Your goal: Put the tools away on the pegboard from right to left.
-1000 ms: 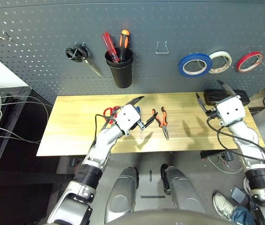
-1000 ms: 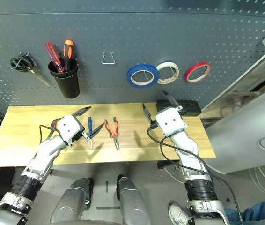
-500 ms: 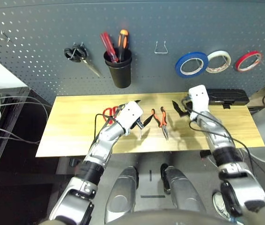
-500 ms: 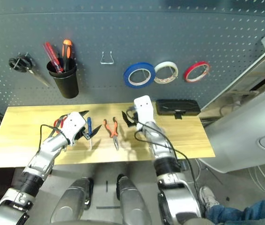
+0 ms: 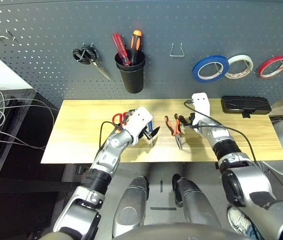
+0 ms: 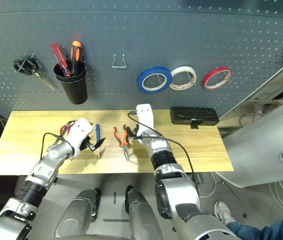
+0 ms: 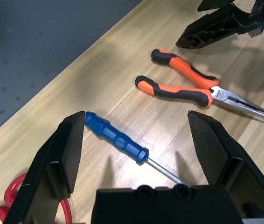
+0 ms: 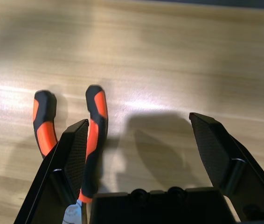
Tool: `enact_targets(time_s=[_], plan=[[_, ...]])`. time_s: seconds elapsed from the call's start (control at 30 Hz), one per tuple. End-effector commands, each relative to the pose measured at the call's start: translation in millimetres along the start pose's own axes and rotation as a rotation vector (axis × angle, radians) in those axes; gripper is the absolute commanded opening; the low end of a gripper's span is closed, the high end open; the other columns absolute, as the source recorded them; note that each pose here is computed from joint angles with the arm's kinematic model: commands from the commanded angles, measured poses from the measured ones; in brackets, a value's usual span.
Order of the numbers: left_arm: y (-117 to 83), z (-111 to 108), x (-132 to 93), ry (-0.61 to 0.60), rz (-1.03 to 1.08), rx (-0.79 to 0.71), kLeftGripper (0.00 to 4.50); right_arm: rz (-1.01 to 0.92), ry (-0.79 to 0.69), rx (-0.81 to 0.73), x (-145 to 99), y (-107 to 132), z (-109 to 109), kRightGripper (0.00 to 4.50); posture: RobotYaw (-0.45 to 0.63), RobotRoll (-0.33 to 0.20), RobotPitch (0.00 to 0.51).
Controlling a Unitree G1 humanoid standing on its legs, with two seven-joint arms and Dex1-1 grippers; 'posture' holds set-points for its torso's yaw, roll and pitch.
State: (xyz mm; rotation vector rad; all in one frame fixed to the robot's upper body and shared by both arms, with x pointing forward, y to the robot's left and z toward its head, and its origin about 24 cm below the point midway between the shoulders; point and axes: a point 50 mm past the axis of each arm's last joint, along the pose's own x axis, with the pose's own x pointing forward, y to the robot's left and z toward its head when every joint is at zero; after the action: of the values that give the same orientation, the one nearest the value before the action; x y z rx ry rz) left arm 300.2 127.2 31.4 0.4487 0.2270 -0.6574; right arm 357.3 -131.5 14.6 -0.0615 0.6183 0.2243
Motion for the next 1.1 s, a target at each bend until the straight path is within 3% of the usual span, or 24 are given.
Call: enact_targets(time_s=[0.03,0.67,1.07,1.1], plan=[[-4,-10,0,0.044,-0.019,-0.014,4.5,0.012,0.046,-0.008,3,6,-7,4.47,0.15,0.0,0.251],[-6,-18,-6,0.086,-0.027,-0.045,4.5,-0.059,0.166,-0.04,9,16,-14,4.47,0.18,0.0,0.26],[-2,-21,-9,0.079,-0.005,-0.055,4.5,-0.06,0.127,-0.017,9,15,-6,0.32,0.18,0.0,0.247],[0,-18,-9,0.046,0.018,-0.063,4.5,-0.048,0.113,-0.024,9,16,-2,0.26,0.18,0.0,0.241]])
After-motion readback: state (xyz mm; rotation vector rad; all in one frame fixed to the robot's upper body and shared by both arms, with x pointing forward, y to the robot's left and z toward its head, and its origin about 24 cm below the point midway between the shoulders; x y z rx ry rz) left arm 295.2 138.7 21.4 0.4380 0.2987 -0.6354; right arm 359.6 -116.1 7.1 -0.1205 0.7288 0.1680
